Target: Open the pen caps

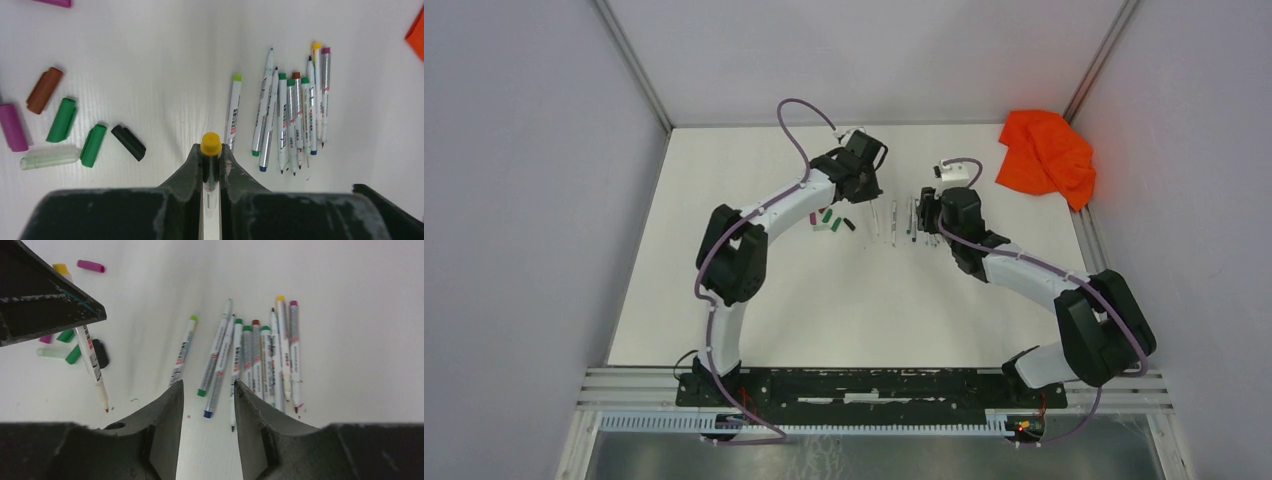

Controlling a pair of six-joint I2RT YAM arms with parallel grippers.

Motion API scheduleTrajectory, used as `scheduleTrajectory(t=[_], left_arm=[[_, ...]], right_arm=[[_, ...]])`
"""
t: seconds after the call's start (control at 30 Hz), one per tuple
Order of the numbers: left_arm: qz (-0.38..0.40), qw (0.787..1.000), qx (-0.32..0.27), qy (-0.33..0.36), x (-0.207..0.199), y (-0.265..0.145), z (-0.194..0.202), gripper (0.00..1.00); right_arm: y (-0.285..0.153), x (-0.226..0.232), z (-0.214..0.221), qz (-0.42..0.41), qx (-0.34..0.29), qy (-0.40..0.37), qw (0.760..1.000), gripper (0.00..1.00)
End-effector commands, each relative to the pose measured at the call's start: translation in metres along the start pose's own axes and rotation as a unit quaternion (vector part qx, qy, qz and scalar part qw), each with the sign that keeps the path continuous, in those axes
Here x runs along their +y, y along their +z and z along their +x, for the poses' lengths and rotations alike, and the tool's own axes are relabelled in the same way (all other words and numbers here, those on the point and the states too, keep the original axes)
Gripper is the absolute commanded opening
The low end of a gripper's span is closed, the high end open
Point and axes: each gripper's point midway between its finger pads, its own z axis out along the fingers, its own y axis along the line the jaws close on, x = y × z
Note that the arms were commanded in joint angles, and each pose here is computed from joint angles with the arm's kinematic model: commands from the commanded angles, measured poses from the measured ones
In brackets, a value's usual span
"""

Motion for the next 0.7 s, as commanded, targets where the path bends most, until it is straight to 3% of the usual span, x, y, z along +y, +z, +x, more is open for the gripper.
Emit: scheduleTrajectory(t=[0.0, 0.37, 0.57, 0.67], left_arm=[[0.026, 0.997, 0.068, 0.039, -0.010, 0.017, 0.015, 0.02], [0.056, 0.986, 0.150, 0.049, -0.018, 0.065, 0.054, 0.03], [0.059, 0.982, 0.172, 0.047, -0.016, 0.077, 0.069, 0.23], [0.055, 0.983, 0.171, 0.045, -0.014, 0.078, 0.069, 0.32]], right_arm=[[-0.013, -0.033, -0.009, 0.060, -0.024, 0.002, 0.998, 0.47], [-0.029, -0.066, 0.013, 0.095, -0.010, 0.006, 0.995, 0.52], [-0.035, -0.072, 0.020, 0.103, -0.006, 0.006, 0.995, 0.54], [-0.037, -0.074, 0.022, 0.105, -0.004, 0.003, 0.994, 0.59]])
